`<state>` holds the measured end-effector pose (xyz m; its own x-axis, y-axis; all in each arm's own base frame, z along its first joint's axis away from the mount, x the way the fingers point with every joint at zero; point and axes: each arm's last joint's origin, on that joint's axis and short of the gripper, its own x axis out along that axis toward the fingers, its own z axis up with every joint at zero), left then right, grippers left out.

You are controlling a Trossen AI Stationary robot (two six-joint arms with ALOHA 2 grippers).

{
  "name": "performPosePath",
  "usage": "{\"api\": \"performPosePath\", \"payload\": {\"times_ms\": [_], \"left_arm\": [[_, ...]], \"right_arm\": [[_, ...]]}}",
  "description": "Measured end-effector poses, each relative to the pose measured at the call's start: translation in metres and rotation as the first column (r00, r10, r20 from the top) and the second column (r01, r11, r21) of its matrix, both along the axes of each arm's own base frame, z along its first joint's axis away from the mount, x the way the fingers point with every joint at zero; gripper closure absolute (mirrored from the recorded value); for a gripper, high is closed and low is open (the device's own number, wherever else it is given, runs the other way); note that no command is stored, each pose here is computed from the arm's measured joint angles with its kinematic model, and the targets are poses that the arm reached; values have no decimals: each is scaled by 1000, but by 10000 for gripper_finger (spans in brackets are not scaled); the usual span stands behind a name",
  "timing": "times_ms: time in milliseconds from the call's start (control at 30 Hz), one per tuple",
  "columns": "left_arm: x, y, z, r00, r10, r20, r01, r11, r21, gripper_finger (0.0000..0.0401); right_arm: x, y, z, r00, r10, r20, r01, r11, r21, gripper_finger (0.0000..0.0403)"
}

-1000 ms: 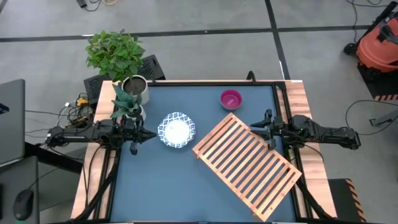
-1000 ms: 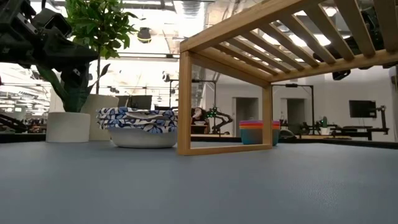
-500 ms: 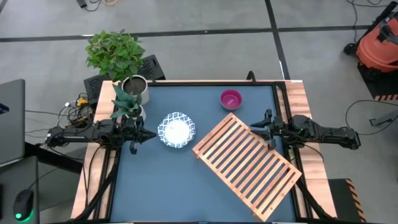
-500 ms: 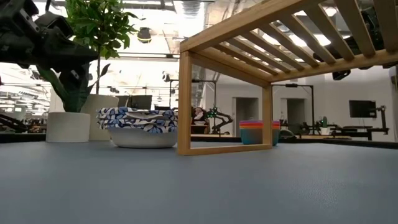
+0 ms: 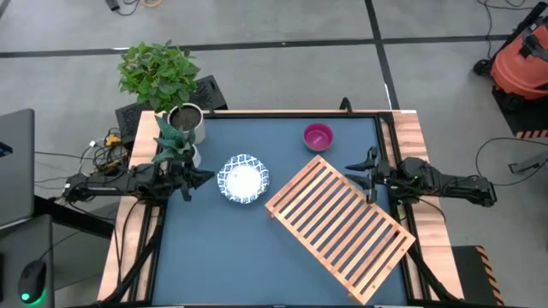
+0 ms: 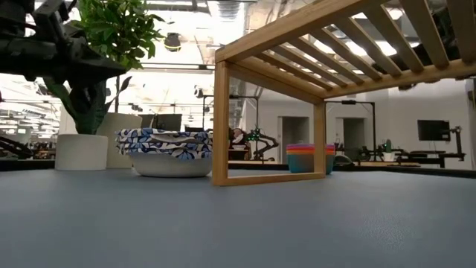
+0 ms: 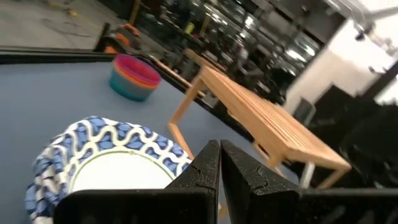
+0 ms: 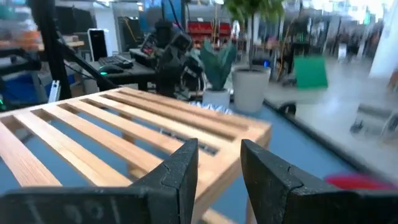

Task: Place and stack bowls onto a shelf
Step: Put the small purple bowl on the shelf

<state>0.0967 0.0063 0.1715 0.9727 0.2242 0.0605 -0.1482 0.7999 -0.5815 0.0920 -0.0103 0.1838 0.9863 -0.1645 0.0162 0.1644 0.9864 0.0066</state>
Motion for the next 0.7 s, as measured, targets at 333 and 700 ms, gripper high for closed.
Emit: {"api": "performPosePath", "payload": {"times_ms": [333,700], "left_arm": [[-1,2,1,996,81,35,-77,992,-101,401],[-1,3,1,993,110,50,-100,981,-164,401]], "right_arm": [[0,0,0,1000,-1,27,-3,991,136,253],[0,0,2,998,-4,68,-17,954,300,253]]}}
